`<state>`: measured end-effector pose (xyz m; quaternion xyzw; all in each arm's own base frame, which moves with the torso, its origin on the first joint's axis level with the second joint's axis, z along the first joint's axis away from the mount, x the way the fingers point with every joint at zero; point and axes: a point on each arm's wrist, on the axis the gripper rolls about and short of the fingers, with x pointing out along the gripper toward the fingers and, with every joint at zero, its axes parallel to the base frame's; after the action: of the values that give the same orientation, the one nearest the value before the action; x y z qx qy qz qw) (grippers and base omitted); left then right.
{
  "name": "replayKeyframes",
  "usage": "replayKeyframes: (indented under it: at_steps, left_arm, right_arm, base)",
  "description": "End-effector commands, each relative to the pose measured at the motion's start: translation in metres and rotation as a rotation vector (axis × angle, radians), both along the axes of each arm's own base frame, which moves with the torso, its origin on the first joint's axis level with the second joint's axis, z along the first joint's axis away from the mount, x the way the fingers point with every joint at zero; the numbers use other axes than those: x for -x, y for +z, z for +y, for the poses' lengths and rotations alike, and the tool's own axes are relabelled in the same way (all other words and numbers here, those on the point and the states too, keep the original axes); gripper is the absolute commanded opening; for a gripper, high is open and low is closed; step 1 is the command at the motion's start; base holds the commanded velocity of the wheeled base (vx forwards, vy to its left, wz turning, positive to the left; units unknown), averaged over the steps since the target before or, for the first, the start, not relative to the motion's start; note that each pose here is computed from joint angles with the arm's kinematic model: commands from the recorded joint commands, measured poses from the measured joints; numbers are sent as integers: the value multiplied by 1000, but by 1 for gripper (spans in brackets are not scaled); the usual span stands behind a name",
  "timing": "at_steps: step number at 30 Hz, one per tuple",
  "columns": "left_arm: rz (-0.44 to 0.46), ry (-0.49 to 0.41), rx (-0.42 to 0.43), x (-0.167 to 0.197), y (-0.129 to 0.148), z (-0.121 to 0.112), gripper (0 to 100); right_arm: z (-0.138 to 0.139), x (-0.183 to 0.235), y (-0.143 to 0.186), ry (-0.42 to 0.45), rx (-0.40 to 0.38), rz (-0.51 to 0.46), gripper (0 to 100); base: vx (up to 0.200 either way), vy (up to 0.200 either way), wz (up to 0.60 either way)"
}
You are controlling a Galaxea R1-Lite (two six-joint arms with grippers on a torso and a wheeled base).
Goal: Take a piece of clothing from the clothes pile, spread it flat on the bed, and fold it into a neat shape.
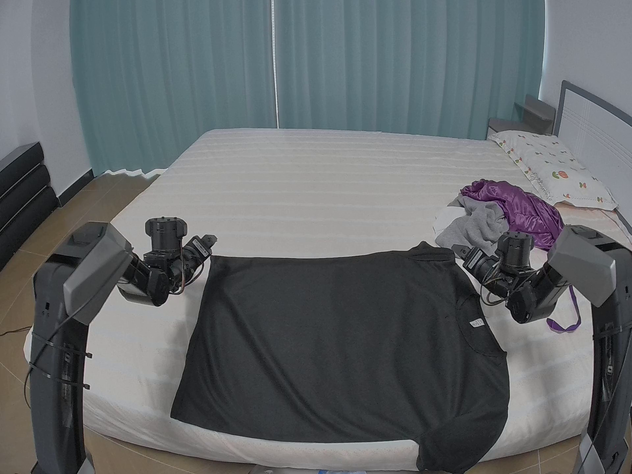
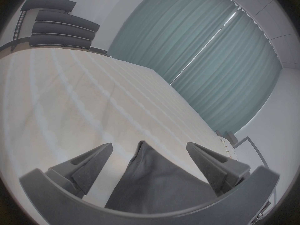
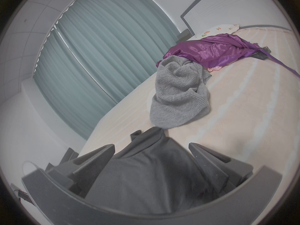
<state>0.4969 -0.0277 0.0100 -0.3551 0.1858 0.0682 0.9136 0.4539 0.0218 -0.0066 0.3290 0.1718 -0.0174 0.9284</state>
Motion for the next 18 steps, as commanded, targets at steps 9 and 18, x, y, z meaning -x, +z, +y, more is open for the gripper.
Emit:
replayKeyframes:
  at_steps: [9,18]
  left_arm:
    - [135,-108,123,161,68,6,100]
    - [232,-140,167,222,52,-2,100]
  right_arm:
    - [-3,163,57,151,-206,43,100]
    - [-5,213,40,148,-225,157,100]
  base:
    - [0,0,0]
    - [0,0,0]
